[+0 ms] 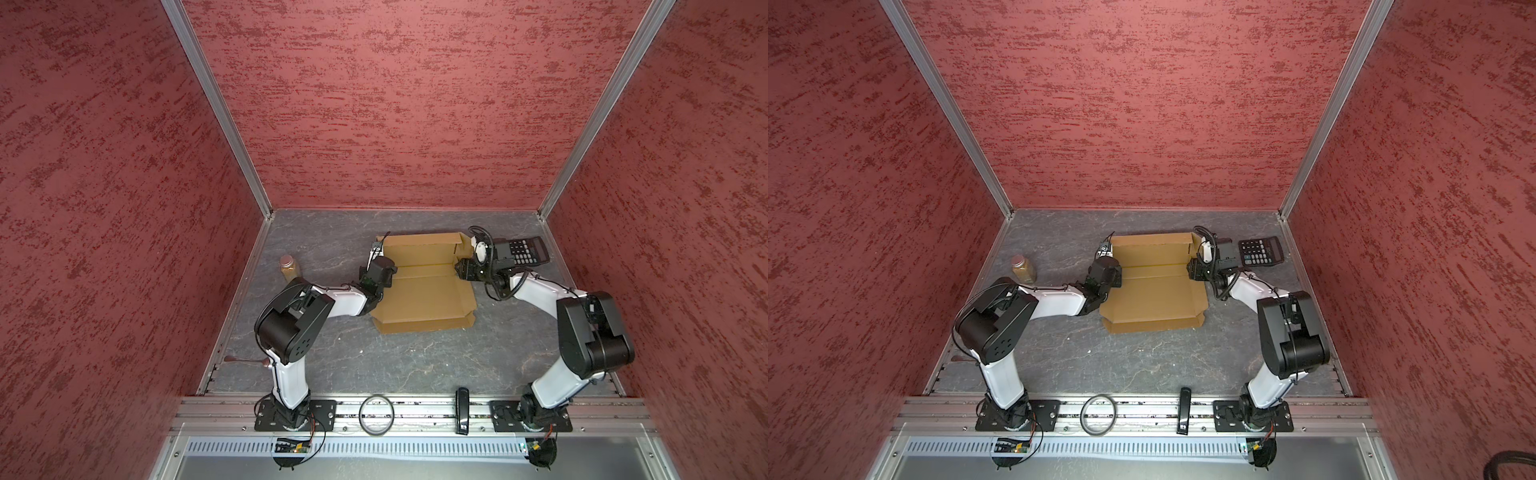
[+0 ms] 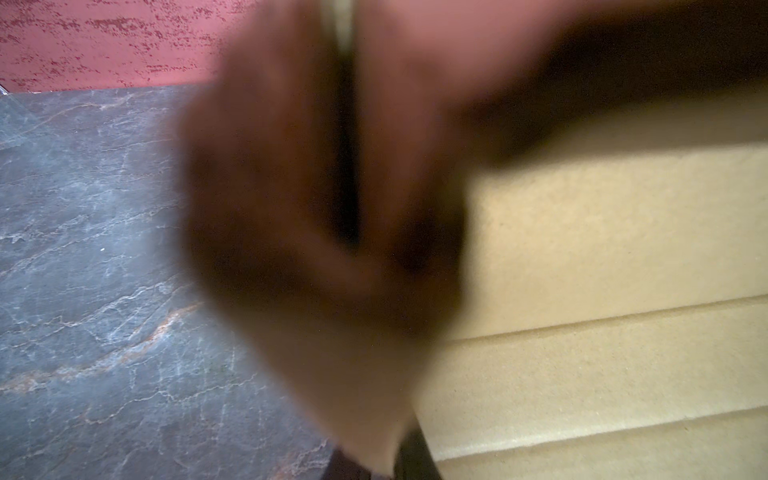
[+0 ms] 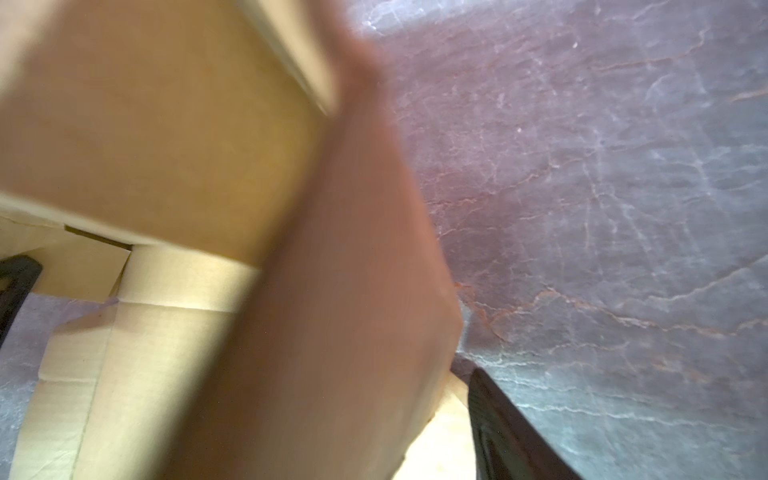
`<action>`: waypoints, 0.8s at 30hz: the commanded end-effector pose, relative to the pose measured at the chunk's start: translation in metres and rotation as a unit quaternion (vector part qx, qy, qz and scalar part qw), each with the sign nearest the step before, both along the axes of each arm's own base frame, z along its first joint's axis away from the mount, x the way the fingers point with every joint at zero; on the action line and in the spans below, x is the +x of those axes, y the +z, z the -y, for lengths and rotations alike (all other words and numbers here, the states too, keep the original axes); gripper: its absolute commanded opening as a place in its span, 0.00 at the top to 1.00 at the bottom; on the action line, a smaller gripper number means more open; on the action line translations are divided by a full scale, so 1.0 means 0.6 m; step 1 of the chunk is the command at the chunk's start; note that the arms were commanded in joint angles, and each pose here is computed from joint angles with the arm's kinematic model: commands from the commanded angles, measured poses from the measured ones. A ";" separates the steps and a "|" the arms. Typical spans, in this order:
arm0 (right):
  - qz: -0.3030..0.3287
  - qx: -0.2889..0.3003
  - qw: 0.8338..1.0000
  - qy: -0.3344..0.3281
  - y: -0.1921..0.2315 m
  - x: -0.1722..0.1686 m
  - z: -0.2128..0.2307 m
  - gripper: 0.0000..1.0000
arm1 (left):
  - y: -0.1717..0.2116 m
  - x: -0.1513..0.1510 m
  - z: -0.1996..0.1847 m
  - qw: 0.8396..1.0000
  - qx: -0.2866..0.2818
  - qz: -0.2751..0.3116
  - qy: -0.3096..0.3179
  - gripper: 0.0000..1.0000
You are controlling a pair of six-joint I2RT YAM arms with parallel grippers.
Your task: Fold the paper box
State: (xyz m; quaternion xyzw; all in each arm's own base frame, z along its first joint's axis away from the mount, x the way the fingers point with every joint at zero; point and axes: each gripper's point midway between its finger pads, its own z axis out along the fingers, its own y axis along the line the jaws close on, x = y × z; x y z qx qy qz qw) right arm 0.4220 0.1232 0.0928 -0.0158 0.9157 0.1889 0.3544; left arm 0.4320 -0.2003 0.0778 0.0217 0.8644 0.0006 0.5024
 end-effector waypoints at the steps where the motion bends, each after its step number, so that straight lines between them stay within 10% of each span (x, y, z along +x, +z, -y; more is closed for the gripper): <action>1: 0.022 0.005 0.999 0.025 0.029 -0.008 -0.012 0.30 | -0.004 -0.001 0.003 1.000 0.005 -0.007 -0.006 0.89; 24: 0.171 -0.074 0.975 0.120 0.126 -0.069 0.003 0.11 | -0.003 -0.007 -0.004 1.000 0.007 -0.008 -0.005 0.89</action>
